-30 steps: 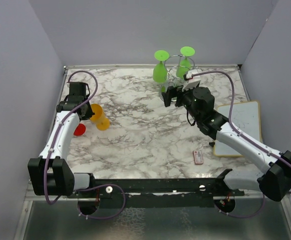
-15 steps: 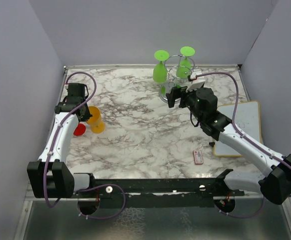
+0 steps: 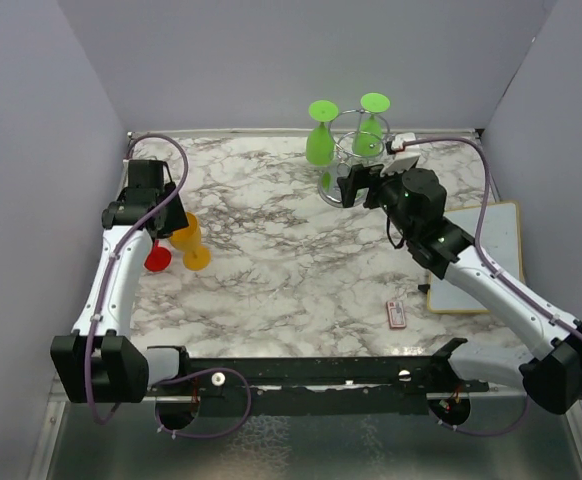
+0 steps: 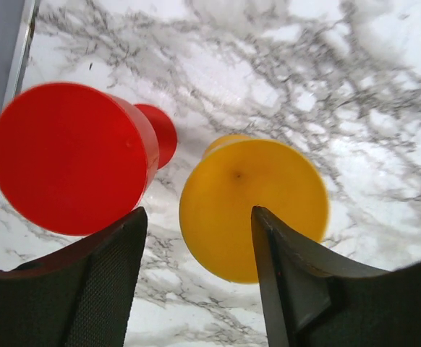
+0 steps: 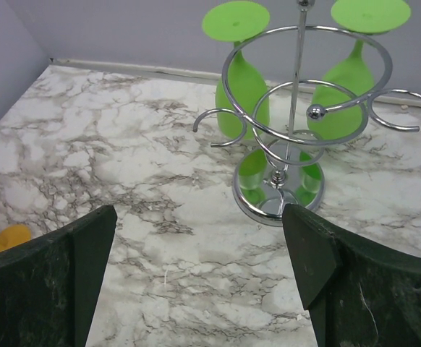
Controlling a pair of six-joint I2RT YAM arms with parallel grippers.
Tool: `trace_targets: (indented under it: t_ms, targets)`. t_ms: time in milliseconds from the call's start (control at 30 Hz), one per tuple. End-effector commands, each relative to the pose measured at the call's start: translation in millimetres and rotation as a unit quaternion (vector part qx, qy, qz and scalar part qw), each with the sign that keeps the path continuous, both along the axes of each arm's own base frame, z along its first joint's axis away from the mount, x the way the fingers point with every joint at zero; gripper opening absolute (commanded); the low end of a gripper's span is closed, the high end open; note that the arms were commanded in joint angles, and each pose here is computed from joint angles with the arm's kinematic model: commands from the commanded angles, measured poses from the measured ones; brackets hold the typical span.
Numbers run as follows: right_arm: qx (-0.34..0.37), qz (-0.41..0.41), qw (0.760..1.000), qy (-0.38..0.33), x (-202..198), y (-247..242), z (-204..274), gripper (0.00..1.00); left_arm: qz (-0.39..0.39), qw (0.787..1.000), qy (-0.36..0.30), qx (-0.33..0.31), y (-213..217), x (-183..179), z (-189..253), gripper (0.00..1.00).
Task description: Take the wine glass off the wine glass rack
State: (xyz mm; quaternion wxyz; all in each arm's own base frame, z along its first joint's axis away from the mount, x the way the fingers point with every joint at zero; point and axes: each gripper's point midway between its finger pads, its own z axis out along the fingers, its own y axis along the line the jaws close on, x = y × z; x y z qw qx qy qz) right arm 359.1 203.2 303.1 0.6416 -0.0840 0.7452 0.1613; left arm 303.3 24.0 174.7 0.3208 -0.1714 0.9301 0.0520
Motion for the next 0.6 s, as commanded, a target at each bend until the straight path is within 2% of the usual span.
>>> trace_targets:
  t_ms: [0, 133, 233, 367, 500, 567]
  targets:
    - [0.009, -0.024, 0.999, -0.024, -6, -17, 30, 1.0, -0.027, 0.995, -0.092, -0.028, -13, 2, 62, 0.66]
    - [0.012, -0.048, 0.998, -0.037, -12, -32, 42, 1.0, -0.075, 0.981, -0.161, -0.072, -36, 4, 107, 0.74]
    - [0.02, -0.065, 0.997, -0.046, -19, -43, 53, 1.0, -0.135, 0.958, -0.215, -0.135, -67, 6, 138, 0.78]
    - [0.034, -0.07, 0.996, -0.054, -26, -49, 64, 1.0, -0.227, 0.894, -0.271, -0.276, -125, 18, 169, 0.79]
    - [0.046, -0.078, 0.995, -0.048, -30, -53, 69, 1.0, -0.261, 0.816, -0.292, -0.425, -165, 35, 186, 0.8]
    - [0.048, -0.099, 0.993, -0.04, -29, -59, 69, 1.0, -0.271, 0.787, -0.297, -0.469, -182, 43, 194, 0.81]
